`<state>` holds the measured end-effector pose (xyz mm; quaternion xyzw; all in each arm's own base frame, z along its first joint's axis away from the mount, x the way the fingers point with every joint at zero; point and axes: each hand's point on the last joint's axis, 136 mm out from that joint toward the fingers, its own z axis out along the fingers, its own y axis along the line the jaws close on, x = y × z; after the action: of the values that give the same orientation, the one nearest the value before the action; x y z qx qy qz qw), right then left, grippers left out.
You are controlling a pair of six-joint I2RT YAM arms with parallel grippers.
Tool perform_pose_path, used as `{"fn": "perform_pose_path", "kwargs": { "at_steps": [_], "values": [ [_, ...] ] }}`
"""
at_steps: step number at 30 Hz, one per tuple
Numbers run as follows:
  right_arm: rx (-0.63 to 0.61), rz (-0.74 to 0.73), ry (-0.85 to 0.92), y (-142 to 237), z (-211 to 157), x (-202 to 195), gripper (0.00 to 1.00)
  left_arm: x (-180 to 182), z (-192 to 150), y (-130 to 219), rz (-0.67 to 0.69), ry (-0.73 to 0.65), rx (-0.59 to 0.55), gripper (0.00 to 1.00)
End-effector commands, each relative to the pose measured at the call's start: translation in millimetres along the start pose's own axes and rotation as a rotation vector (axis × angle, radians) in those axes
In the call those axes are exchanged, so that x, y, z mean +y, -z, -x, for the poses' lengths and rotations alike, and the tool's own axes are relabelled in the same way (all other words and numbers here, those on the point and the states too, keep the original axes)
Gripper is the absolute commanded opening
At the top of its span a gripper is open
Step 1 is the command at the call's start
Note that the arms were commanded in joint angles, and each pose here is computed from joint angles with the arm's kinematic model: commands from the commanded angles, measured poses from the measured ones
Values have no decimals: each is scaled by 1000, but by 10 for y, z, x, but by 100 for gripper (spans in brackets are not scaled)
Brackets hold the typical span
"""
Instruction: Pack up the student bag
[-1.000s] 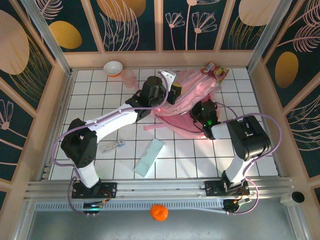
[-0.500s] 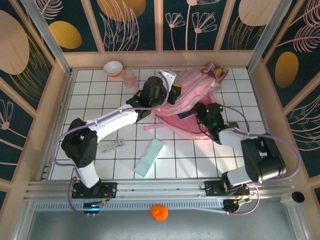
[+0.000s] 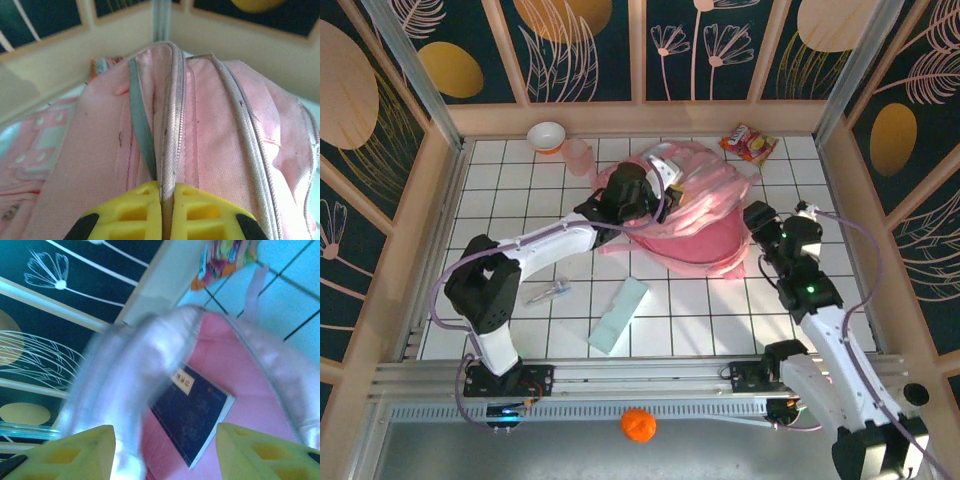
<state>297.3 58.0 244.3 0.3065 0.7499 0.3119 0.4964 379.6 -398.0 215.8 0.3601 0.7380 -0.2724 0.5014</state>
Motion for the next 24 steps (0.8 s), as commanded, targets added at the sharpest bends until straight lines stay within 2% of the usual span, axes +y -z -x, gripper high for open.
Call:
{"fn": "perform_pose_path", "kwargs": {
  "at_steps": [1,3,5,8,10,11,12,14,16,17,21,24],
  "values": [
    [7,-87,121,138,20,-139,55,-289,-521,-162,-119,-222,88,0],
    [10,-49,169,141,20,-64,55,-447,-996,-252,-154,-336,202,0],
    [19,-8,212,122,3,12,55,-488,-1362,-320,-175,-368,296,0],
    [30,63,275,88,-29,134,56,-492,-1604,-349,-183,-358,352,0],
    [35,114,332,82,-54,226,56,-463,-1531,-326,-160,-343,327,0],
    [34,137,365,84,-66,267,56,-454,-1431,-306,-144,-333,296,6],
    [36,167,400,84,-85,314,58,-452,-1335,-288,-133,-323,269,15],
    [52,259,509,96,-167,448,66,-438,-1034,-213,-120,-275,201,40],
    [51,270,578,71,-177,468,68,-395,-763,-94,-135,-183,133,56],
    [63,278,623,61,-192,494,73,-331,-610,-7,-146,-117,85,61],
    [156,324,814,-15,-329,584,77,47,-214,376,-117,103,-60,69],
    [304,378,1006,-102,-600,553,77,393,-148,624,-38,227,-102,70]
  ]
}}
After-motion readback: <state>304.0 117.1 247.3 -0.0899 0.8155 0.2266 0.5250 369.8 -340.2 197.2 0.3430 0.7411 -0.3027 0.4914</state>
